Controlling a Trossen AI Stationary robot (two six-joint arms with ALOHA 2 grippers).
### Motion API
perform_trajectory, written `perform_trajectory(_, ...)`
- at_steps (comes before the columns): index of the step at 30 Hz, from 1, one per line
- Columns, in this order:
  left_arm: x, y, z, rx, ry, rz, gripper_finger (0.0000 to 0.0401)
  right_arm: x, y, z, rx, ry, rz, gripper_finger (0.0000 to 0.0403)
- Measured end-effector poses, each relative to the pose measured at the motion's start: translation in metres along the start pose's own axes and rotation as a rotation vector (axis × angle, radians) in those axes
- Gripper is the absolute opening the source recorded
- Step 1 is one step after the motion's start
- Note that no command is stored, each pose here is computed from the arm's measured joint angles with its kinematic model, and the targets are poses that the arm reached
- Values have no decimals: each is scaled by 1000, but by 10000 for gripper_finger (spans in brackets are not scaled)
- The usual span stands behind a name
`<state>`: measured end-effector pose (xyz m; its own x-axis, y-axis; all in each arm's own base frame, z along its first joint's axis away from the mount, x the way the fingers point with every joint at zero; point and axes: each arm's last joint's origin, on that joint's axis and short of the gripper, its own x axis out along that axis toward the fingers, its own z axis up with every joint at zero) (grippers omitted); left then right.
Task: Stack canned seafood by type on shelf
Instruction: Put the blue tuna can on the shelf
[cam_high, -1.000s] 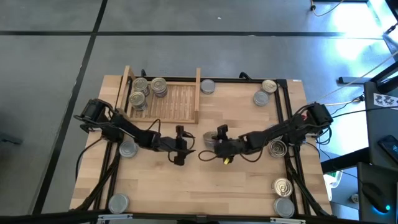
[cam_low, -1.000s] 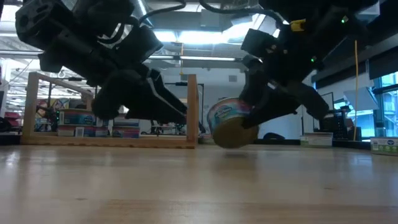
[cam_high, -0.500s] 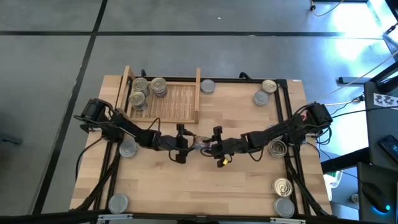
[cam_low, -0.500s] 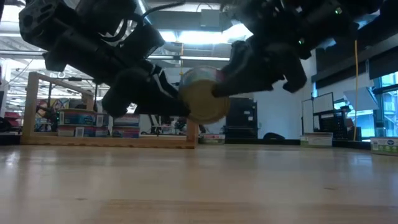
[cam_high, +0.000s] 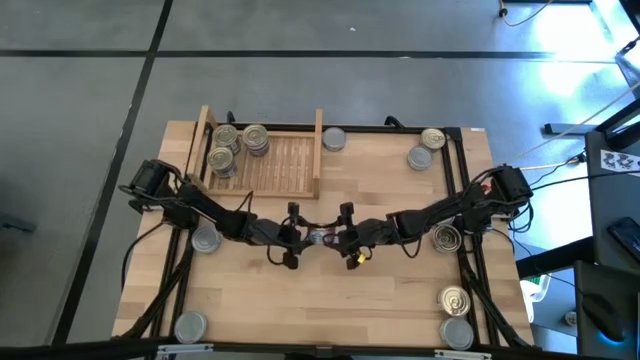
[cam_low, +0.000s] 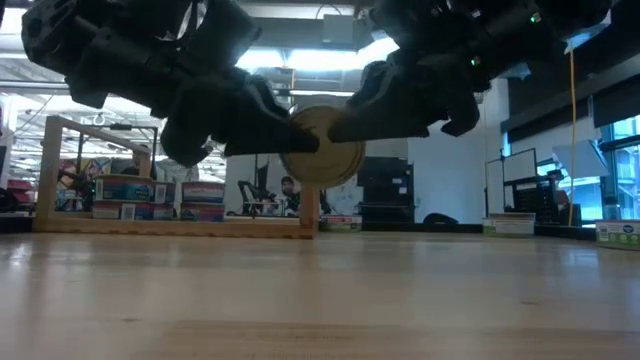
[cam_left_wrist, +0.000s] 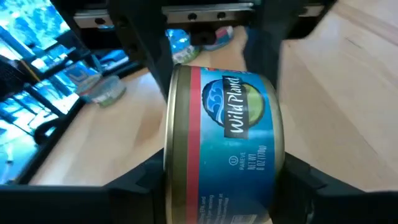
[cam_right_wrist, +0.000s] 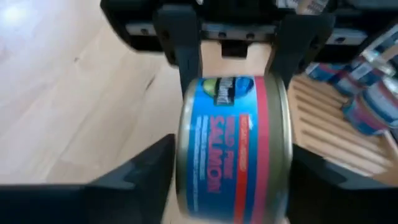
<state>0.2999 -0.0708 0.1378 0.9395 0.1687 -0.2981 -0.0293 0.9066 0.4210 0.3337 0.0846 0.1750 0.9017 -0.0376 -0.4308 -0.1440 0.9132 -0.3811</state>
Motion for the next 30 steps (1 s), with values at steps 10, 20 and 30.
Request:
perform_trajectory(10, -30, 18, 40, 85, 276, 165, 183, -59, 10, 10, -151, 229, -19, 389)
perform_trajectory(20, -68, 80, 42, -91, 649, 421, 183, -66, 17, -21, -88, 260, 54, 390)
perform_trajectory(30, -49, 136, -18, -243, 1014, 573, 190, -65, 20, -48, -5, 133, 24, 392)
